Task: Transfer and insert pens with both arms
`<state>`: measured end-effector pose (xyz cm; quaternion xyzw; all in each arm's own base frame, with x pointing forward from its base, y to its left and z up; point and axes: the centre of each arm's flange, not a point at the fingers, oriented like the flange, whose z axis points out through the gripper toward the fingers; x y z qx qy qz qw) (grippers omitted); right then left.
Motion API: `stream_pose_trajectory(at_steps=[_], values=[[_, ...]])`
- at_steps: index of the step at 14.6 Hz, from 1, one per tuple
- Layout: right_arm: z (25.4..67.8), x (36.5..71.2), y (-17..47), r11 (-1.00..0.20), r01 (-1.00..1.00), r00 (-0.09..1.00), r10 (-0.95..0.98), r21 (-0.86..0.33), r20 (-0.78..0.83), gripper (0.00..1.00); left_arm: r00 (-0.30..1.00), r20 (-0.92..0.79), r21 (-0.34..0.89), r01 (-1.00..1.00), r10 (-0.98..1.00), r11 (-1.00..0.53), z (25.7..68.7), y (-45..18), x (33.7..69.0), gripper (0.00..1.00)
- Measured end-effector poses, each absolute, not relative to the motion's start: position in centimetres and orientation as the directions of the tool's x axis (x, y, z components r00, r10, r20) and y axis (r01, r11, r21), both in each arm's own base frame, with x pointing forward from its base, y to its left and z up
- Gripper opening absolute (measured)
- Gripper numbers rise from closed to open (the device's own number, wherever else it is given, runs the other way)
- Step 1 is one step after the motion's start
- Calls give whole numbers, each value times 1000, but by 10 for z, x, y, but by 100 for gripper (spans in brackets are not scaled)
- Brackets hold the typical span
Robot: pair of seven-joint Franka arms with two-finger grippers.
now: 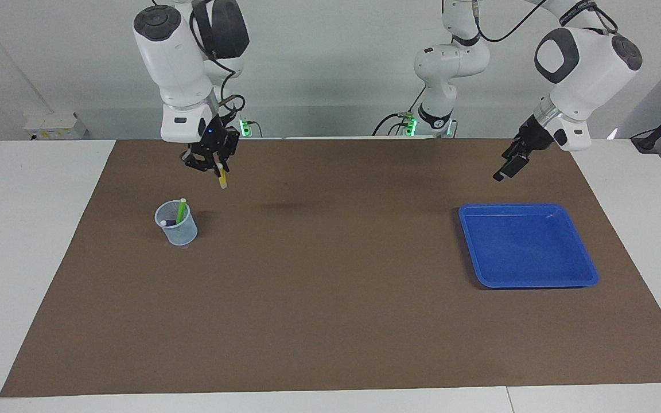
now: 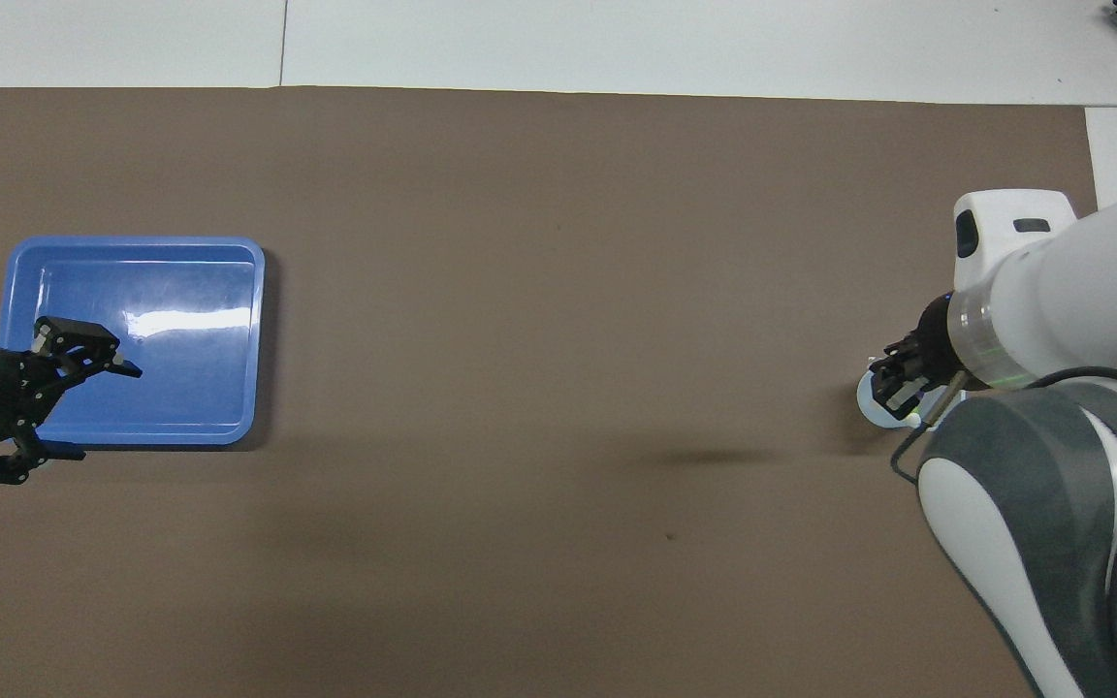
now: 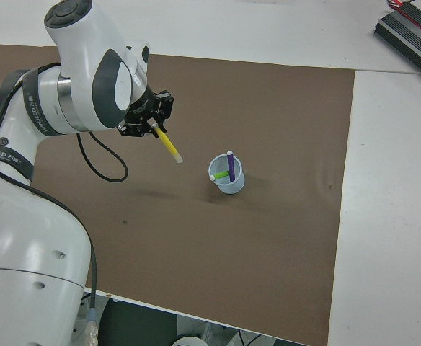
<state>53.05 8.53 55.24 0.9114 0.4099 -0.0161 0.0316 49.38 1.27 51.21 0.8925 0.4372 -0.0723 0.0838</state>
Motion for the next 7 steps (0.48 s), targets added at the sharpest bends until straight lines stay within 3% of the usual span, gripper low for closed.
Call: stream_pose_trajectory(at_steps=[4, 7], values=[[528, 539, 31, -561, 824, 566, 822, 80, -60, 18, 617, -170, 118, 787, 768, -606, 532, 13, 501, 100], [492, 533, 19, -549, 832, 554, 830, 80, -63, 18, 682, -94, 101, 731, 725, -674, 545, 13, 509, 100]])
